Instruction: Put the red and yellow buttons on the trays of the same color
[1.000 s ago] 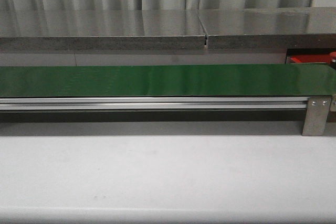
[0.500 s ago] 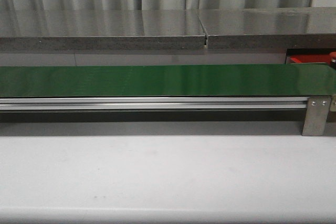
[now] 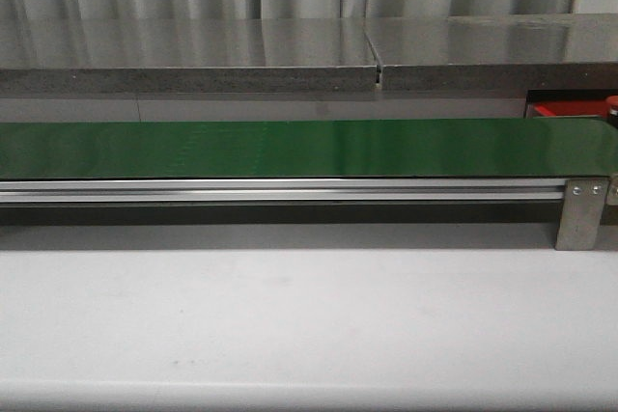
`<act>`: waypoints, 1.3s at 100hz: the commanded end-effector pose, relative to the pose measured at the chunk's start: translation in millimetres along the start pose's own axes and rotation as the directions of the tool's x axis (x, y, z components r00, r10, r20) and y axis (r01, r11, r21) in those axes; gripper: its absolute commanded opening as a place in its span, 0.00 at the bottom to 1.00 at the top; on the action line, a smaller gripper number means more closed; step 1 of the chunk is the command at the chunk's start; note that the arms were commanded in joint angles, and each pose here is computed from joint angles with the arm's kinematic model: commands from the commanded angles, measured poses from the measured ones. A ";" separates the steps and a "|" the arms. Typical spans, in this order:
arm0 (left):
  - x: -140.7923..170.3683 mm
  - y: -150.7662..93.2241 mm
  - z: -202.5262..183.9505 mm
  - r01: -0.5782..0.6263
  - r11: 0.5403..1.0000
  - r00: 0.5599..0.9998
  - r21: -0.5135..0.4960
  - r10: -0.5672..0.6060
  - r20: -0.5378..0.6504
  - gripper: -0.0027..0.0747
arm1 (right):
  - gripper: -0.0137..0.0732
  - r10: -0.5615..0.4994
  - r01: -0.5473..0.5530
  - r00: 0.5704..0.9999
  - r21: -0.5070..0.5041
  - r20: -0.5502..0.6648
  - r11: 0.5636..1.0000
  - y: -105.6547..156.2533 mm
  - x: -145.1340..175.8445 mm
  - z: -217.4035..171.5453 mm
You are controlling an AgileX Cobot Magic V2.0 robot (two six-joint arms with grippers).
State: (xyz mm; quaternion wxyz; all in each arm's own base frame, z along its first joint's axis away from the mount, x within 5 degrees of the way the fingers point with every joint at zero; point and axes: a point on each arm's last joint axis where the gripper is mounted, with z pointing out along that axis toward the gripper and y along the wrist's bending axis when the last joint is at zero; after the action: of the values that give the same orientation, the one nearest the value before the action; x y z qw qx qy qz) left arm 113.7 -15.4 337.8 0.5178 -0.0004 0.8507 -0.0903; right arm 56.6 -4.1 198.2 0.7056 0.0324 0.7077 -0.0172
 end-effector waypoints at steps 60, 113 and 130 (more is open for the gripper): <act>-13.4 -1.7 -4.1 0.021 1.000 0.996 0.009 -0.021 0.088 0.01 | 0.02 -0.009 0.009 0.988 -0.001 0.154 1.000 0.5 -18.6 -3.6; -12.3 -1.7 -6.9 0.015 1.000 0.996 0.008 -0.016 0.092 0.01 | 0.02 -0.009 0.009 0.988 -0.001 0.154 1.000 0.5 -18.6 -3.6; -8.0 -0.4 -10.9 -0.001 1.000 0.992 -0.004 0.001 0.123 0.01 | 0.02 -0.009 0.009 0.988 -0.001 0.154 1.000 0.5 -18.6 -3.6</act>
State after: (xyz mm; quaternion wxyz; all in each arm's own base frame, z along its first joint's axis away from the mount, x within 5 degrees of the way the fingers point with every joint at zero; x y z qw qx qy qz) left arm 107.4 -15.0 338.4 0.5257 0.0010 0.8459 -0.0897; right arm 56.6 -4.0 200.9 0.7165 0.0334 0.6966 -0.0154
